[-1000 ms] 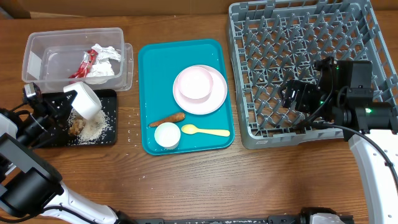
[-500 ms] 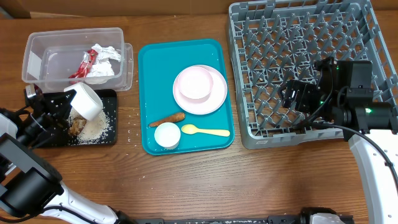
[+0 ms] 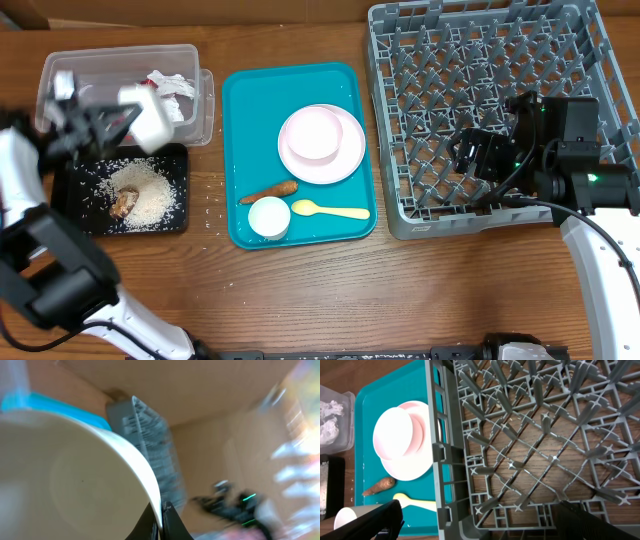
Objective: Sort waste into correct bins and load items into the dishwasher
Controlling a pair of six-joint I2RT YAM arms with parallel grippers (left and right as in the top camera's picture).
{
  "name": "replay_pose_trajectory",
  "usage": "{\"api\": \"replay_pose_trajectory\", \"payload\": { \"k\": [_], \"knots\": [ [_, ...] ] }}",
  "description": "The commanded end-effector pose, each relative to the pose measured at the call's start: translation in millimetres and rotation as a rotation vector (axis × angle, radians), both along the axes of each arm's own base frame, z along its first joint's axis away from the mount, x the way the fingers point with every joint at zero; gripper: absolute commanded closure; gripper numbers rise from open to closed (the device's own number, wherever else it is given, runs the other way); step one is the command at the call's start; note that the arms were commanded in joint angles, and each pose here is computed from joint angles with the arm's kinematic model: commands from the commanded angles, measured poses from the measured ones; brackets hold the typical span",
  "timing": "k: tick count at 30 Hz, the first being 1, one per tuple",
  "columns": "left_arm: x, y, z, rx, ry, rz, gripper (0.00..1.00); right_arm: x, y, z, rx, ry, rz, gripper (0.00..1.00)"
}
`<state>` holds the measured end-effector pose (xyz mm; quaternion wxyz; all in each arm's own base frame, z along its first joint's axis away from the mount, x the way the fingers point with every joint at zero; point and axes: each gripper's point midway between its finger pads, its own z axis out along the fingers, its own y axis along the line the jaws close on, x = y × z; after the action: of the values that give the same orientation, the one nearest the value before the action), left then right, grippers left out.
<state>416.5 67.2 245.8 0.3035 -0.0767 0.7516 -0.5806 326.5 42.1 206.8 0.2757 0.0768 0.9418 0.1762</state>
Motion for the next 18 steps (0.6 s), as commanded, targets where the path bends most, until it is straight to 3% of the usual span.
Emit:
{"api": "replay_pose_trajectory", "payload": {
  "k": [1,6,9,14,18],
  "knots": [
    [25,-44,8,0.448,-0.016,-0.075,0.96,4,-1,11,0.006,-0.032,-0.001,0.0],
    [56,-102,-39,0.977,0.046,-0.102,0.96,4,-1,10,0.006,-0.029,-0.001,0.0],
    [61,-124,-64,1.219,0.068,-0.121,0.96,4,-1,10,0.006,-0.029,-0.001,0.0],
    [67,-156,-106,1.398,0.116,-0.15,0.96,3,-1,10,0.005,-0.028,-0.001,0.0],
    [76,-159,-143,1.403,0.189,-0.133,0.96,3,-1,10,0.006,-0.027,-0.001,0.0]
  ]
}}
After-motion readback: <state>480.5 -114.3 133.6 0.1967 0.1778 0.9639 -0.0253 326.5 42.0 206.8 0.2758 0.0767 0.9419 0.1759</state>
